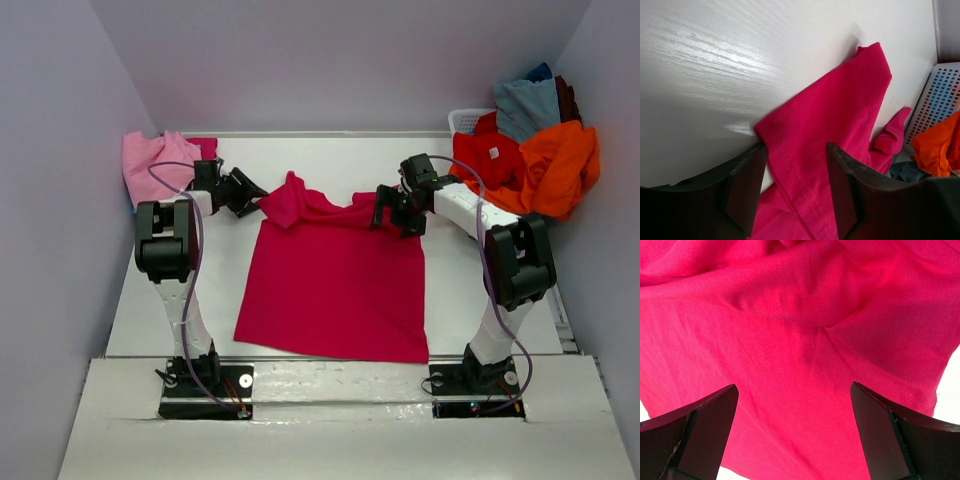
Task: Fold and stack the t-shirts
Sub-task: Flatten the tshirt out
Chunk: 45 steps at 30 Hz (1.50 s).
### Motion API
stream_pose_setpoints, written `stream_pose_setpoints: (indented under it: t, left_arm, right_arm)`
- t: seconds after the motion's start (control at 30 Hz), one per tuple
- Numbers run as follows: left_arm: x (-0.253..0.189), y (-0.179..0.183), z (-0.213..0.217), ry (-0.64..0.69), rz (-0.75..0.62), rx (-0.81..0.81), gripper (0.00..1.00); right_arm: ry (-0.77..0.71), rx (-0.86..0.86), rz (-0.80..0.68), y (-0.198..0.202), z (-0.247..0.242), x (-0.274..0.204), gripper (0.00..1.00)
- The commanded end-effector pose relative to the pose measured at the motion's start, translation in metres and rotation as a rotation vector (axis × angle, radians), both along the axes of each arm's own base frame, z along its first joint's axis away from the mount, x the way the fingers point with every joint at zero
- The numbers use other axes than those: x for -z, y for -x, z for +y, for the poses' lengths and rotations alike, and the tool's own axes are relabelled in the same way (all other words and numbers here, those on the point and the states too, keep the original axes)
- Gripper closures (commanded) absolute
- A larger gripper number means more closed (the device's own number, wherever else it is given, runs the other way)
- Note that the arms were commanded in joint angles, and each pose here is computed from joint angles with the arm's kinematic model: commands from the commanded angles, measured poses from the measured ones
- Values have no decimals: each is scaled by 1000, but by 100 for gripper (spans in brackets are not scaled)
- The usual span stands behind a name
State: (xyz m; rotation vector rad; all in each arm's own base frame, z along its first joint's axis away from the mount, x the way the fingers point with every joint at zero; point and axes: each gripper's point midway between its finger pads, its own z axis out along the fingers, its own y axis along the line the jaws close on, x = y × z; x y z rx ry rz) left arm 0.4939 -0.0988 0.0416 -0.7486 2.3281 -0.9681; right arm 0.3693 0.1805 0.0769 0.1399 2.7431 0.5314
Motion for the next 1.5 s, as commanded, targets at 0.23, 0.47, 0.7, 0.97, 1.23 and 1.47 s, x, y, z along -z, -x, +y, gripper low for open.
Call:
stream_pose_setpoints:
  t: [0.23, 0.47, 0.7, 0.97, 1.23, 1.47]
  left_arm:
    - [25, 9, 1, 5, 79, 7, 58]
    - [24, 7, 3, 15, 75, 5, 85]
    - [17, -4, 6, -15, 48, 19, 94]
    - [-14, -40, 26, -171, -17, 34, 94]
    - [-60, -81, 36, -229, -110, 17, 94]
    - [-74, -98, 40, -245, -144, -5, 94]
  right_arm:
    - [-38, -2, -104, -15, 7, -41, 0]
    - [-44, -1, -110, -15, 8, -45, 0]
    - [-42, 4, -113, -13, 7, -47, 0]
    - [-50, 5, -112, -10, 7, -49, 0]
    - [-41, 9, -120, -5, 3, -56, 0]
    - [-35, 11, -128, -3, 1, -61, 0]
